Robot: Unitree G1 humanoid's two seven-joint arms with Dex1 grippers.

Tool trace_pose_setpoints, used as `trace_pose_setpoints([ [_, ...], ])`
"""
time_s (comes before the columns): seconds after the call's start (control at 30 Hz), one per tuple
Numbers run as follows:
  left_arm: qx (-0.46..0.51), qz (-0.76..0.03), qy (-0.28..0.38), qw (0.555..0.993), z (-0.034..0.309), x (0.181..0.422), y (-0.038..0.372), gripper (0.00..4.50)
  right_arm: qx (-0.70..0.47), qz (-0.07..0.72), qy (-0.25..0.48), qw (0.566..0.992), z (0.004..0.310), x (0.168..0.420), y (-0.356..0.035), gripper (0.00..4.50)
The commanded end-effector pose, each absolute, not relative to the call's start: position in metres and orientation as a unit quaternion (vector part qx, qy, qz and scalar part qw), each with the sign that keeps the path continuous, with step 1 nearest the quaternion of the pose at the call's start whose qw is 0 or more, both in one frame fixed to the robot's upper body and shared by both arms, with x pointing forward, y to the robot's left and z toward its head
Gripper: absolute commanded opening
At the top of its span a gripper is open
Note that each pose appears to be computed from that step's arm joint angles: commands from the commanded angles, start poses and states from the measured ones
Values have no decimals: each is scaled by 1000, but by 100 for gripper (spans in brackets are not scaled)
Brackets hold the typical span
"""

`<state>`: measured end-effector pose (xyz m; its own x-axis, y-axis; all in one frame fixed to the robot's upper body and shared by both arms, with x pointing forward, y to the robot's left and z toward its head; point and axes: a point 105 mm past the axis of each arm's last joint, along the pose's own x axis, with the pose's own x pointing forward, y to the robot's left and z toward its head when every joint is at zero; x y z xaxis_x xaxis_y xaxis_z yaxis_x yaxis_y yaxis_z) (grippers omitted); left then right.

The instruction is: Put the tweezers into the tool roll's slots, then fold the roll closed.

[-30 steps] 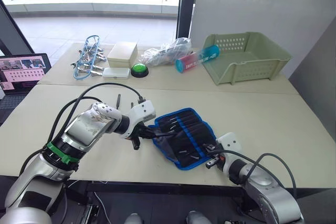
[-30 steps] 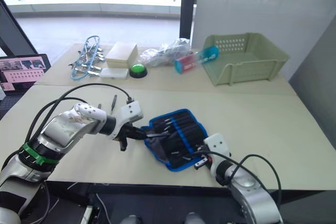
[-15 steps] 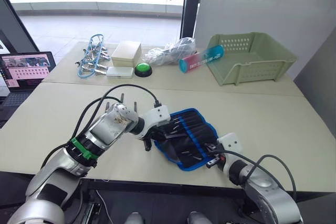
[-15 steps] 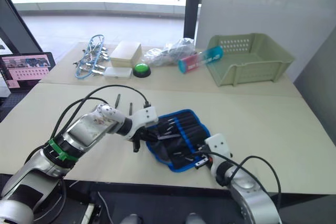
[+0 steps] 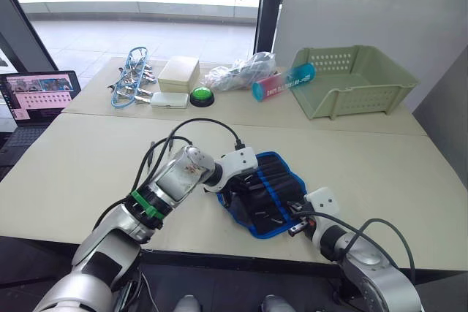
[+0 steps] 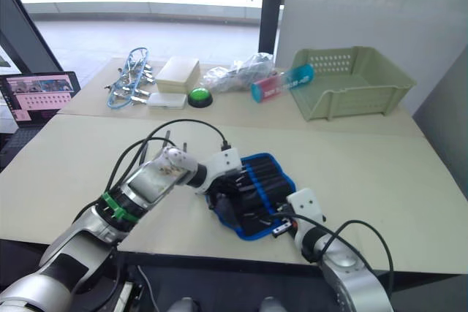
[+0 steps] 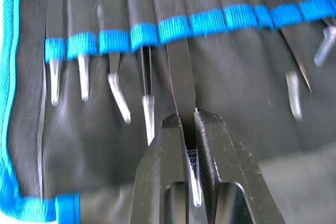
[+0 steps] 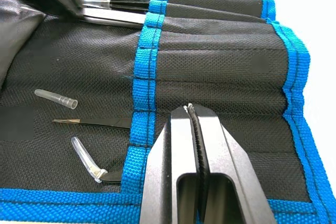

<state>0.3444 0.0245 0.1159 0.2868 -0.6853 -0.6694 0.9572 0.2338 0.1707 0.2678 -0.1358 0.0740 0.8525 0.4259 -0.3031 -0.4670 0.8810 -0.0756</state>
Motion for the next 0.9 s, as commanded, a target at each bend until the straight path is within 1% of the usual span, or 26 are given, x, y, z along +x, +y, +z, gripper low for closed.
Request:
trace_pose_setpoints([
  [0.03, 280, -552, 217, 755, 117, 348, 11, 1, -72, 238, 195, 949, 52, 257, -136, 0],
  [0.23, 267, -540, 215, 769, 105, 357, 2, 1, -74, 235, 225, 943, 44, 250, -140, 0],
  [0.4, 267, -500, 224, 792, 97, 371, 13, 1, -76, 237, 234, 940, 40, 246, -141, 0],
  [0.6, 257, -493, 226, 800, 100, 369, 20, 1, -76, 229, 239, 941, 36, 247, -143, 0],
  [0.67, 248, -487, 222, 807, 104, 369, 23, 85, -76, 227, 241, 941, 36, 248, -143, 0],
  [0.9, 214, -483, 194, 827, 132, 365, 41, 313, -74, 224, 240, 942, 35, 251, -143, 0],
])
